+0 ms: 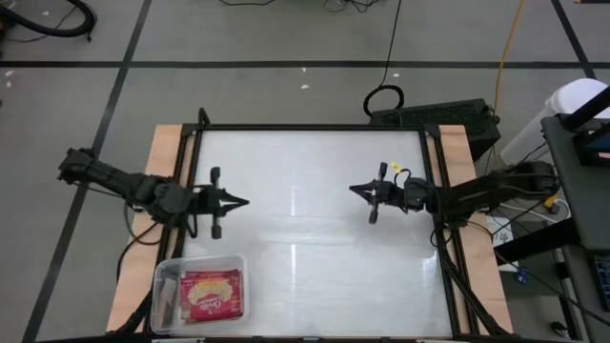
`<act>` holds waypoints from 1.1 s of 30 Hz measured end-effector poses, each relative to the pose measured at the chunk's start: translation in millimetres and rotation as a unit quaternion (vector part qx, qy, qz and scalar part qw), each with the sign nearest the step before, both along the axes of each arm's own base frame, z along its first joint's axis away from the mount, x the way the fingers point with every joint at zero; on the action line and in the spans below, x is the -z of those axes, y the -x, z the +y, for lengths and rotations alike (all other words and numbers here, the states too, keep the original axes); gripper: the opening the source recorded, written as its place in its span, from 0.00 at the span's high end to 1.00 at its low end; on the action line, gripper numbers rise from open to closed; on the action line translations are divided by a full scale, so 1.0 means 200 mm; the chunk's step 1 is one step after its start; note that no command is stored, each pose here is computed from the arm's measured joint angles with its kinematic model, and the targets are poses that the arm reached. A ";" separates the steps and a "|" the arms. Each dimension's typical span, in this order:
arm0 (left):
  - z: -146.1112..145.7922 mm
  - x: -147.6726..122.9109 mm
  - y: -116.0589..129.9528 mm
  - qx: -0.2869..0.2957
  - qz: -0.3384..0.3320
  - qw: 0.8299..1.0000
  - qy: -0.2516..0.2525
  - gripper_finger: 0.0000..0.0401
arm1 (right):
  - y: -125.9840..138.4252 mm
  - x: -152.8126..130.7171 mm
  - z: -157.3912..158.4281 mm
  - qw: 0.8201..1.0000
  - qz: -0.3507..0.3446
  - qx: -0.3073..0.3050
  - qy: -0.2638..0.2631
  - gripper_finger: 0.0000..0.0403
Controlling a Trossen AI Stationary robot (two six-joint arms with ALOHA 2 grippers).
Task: Sort popcorn bags into baskets
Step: Return to Home Position
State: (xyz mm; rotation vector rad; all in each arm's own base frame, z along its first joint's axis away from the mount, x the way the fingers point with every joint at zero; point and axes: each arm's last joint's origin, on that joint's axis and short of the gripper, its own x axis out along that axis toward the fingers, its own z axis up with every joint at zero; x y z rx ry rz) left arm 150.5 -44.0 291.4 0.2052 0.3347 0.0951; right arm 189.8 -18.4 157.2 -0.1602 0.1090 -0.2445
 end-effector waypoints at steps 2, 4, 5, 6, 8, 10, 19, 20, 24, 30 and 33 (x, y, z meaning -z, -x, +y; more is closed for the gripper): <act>0.01 0.06 -0.02 0.002 -0.008 1.000 0.003 0.96 | 0.02 -0.01 0.00 1.000 0.005 0.000 -0.001 0.98; 0.02 0.12 -0.04 -0.002 -0.021 1.000 0.009 0.97 | 0.03 -0.02 0.00 1.000 0.014 0.000 -0.002 0.98; 0.03 0.14 -0.04 -0.002 -0.029 1.000 0.011 0.98 | 0.03 -0.01 0.00 1.000 0.019 0.000 -0.002 0.98; 0.03 0.16 -0.05 0.001 -0.037 0.999 0.012 0.99 | 0.04 -0.01 0.00 1.000 0.023 0.001 -0.002 0.99; 0.04 0.20 -0.06 0.010 -0.048 0.999 0.015 0.99 | 0.04 -0.02 0.00 1.000 0.025 0.001 0.001 1.00; 0.05 0.24 -0.06 0.016 -0.051 0.998 0.017 0.98 | 0.04 -0.02 0.00 1.000 0.028 0.000 0.008 1.00; 0.09 0.38 -0.04 0.007 -0.039 0.999 0.015 0.98 | 0.05 -0.01 0.00 0.999 0.034 0.000 0.026 1.00; 0.09 0.39 -0.04 0.012 -0.039 0.999 0.016 0.98 | 0.06 0.00 0.00 0.999 0.036 0.000 0.026 1.00; 0.10 0.42 0.00 0.032 -0.049 0.998 0.012 0.99 | 0.11 0.05 0.01 1.000 0.022 -0.001 0.021 1.00; 0.15 0.45 0.05 0.053 -0.100 0.994 0.007 0.99 | 0.15 0.02 0.01 0.999 -0.033 0.003 0.022 1.00; 0.17 0.50 0.06 0.068 -0.126 0.990 0.011 0.99 | 0.16 0.02 0.01 0.999 -0.035 0.004 0.019 1.00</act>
